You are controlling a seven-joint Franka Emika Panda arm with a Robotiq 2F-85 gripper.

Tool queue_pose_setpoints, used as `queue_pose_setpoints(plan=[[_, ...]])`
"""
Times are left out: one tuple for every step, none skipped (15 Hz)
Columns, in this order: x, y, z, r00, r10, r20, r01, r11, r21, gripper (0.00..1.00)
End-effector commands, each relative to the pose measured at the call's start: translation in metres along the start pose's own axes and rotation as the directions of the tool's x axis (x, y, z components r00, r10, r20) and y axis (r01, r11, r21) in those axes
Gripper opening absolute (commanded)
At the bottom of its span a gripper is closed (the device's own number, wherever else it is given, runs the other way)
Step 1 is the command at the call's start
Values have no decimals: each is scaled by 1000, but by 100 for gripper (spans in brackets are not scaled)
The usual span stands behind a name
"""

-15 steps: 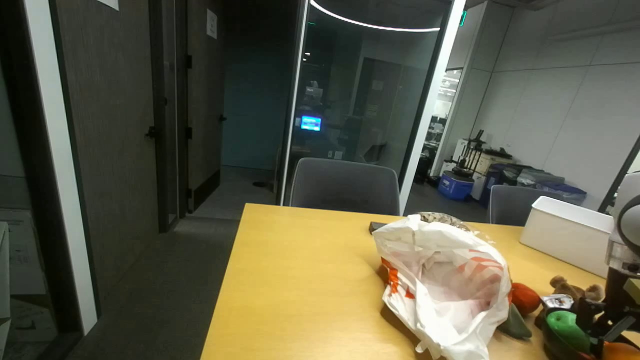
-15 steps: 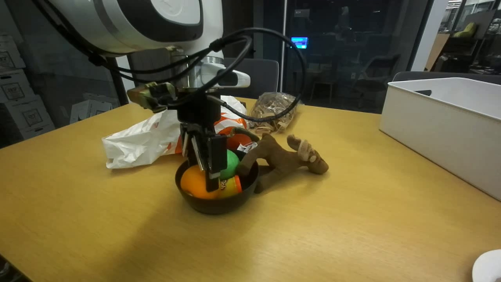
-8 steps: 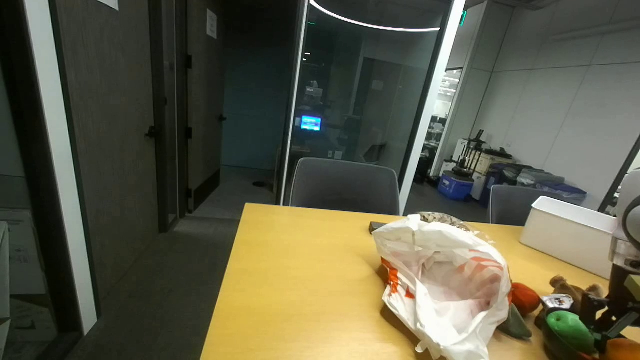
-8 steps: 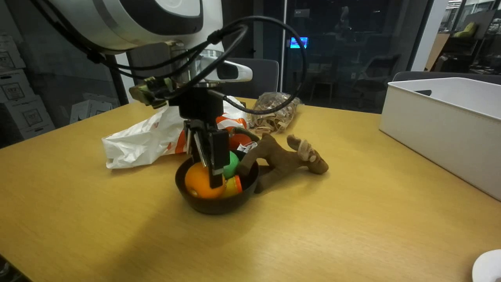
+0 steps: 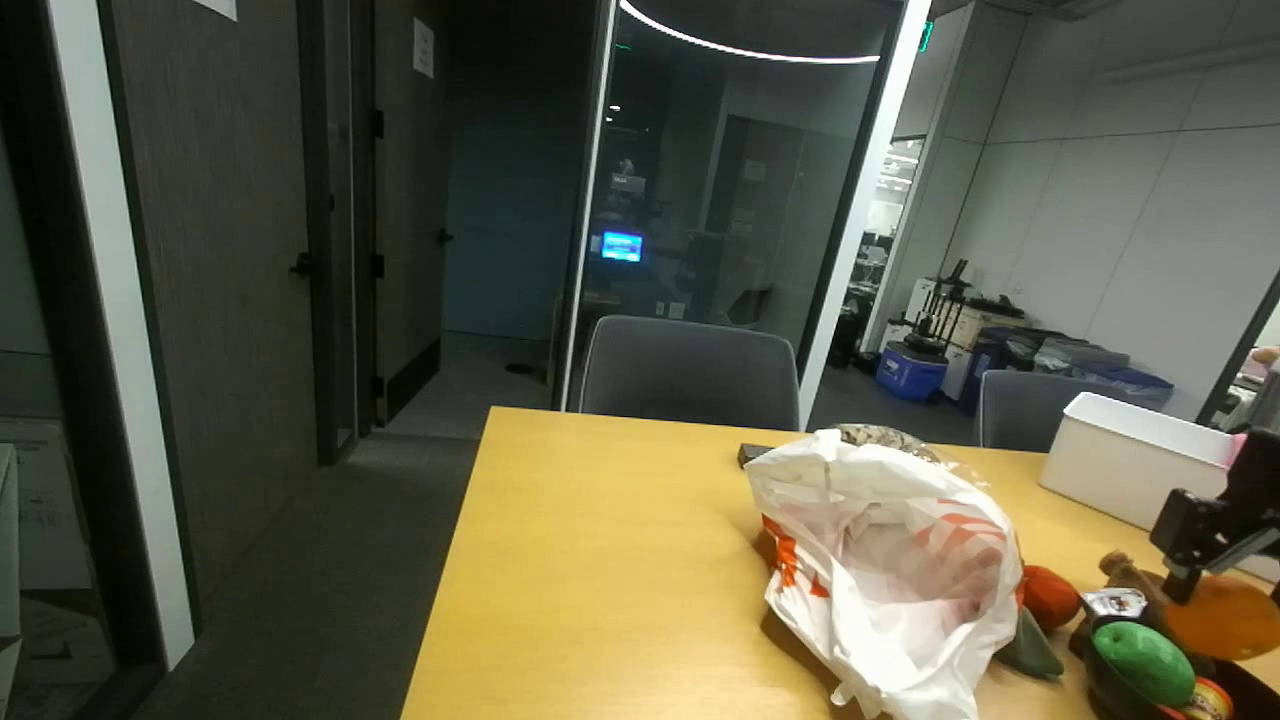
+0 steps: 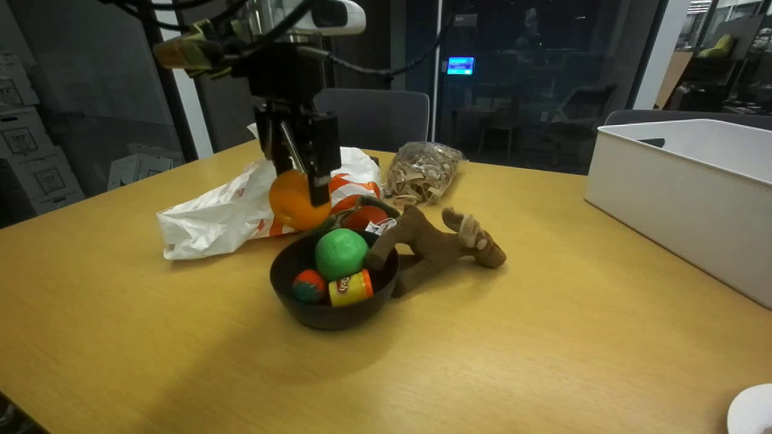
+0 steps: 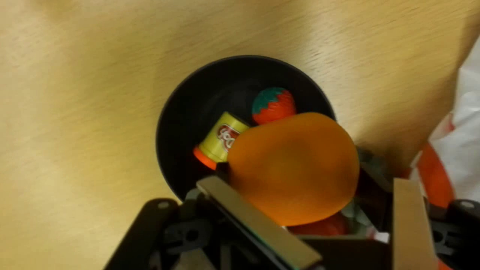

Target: Put the orange, the apple, the yellow container and the strawberry in the plastic

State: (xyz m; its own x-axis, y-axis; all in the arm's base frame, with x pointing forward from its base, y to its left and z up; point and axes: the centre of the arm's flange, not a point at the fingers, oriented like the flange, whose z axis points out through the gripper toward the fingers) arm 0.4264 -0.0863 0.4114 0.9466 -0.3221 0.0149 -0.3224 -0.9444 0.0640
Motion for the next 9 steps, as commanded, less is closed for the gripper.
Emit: queue_pose_setpoints(plan=[[-8,-46,-48,981,-188,-43,190,980,60,57],[-9,-62,-55,970,-240,-47,242,968,64,57],[-11,-82,-60,955,-291,-51,294,954,62,57],[-13,-101,-65,940,-336,-58,339,939,52,57],[-14,-122,-69,924,-376,-67,379,924,42,57],[-15,-138,-70,912,-405,-70,407,913,28,57],[-14,-156,-70,901,-428,-73,430,903,18,57],[-14,-170,-70,893,-444,-75,446,895,10,57],[-14,-183,-70,886,-458,-76,460,888,6,57]])
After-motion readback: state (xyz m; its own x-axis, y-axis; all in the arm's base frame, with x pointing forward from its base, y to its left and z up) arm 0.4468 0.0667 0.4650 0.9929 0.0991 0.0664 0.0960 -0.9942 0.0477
